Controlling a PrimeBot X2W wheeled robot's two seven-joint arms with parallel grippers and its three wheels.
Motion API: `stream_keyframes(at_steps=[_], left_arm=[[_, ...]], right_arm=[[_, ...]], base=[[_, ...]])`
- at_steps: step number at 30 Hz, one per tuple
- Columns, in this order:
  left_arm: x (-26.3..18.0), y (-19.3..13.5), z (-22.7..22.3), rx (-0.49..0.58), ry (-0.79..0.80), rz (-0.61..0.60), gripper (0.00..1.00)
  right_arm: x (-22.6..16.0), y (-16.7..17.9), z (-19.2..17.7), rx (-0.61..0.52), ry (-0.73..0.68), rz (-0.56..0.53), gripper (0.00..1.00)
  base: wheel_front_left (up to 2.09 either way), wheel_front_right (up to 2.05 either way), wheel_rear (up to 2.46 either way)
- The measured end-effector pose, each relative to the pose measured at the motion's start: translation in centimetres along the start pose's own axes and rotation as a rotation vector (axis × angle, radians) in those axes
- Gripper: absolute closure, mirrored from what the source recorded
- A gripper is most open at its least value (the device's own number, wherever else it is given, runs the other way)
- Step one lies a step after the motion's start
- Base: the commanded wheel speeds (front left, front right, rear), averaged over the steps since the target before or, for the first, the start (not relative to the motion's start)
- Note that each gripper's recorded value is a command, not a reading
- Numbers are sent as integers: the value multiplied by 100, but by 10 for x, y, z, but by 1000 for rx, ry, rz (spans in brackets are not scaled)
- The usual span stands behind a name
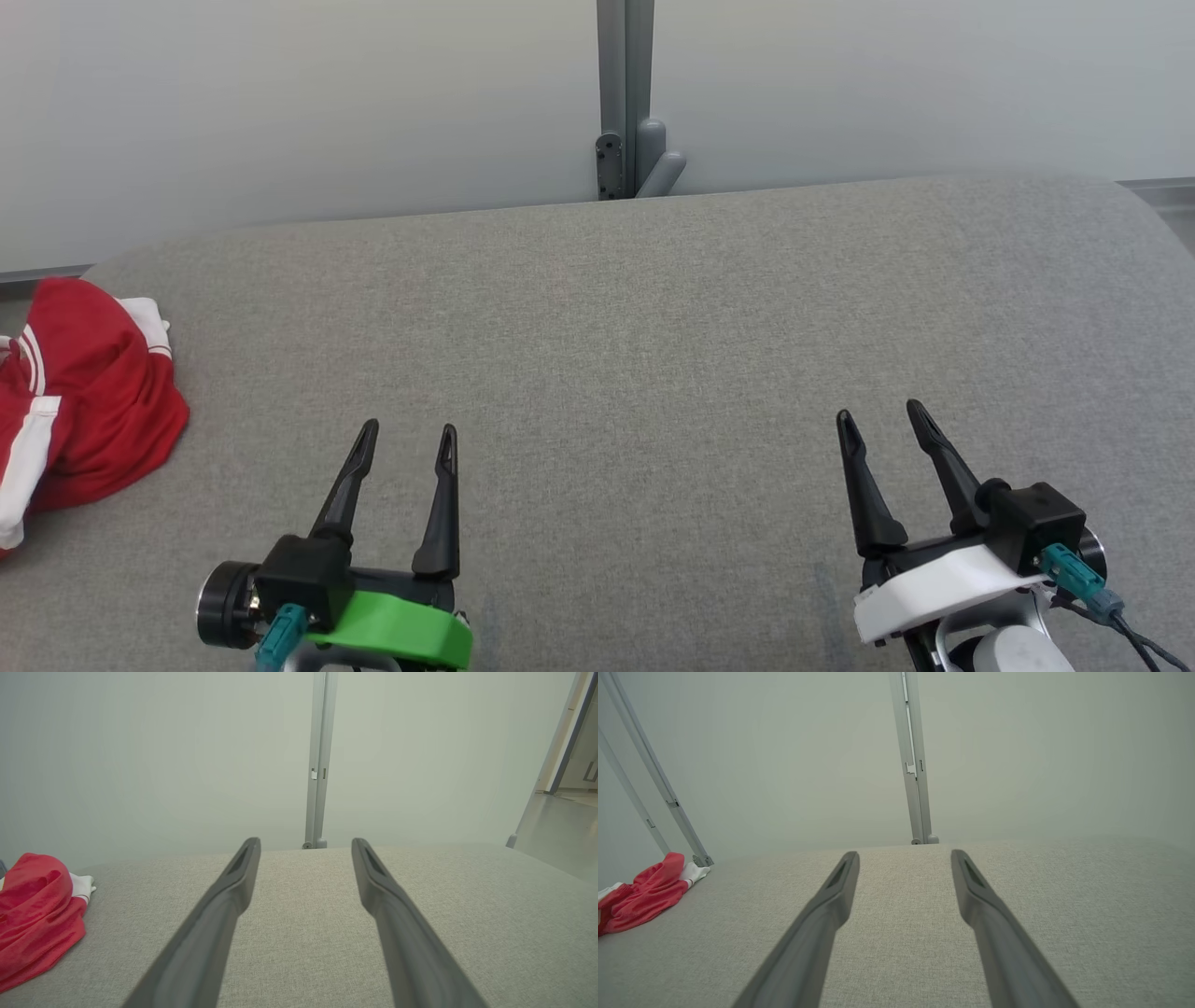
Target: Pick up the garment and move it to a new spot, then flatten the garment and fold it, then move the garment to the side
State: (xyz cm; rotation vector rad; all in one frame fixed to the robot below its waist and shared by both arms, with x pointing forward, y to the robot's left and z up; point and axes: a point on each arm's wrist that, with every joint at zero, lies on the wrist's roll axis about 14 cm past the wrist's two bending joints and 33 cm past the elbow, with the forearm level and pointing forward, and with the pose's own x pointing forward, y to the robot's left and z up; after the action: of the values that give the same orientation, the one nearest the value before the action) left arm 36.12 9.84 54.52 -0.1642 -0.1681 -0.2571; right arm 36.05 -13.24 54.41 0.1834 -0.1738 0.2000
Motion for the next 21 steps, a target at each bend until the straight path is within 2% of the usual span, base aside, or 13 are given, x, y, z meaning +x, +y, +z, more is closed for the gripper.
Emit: stream_keyframes(at_steps=[21], left_arm=[[-5,-13,-1,98,-13,-51,0]], right_arm=[[-5,11,6,-114,-30,46,0]], base=[[0,0,0]])
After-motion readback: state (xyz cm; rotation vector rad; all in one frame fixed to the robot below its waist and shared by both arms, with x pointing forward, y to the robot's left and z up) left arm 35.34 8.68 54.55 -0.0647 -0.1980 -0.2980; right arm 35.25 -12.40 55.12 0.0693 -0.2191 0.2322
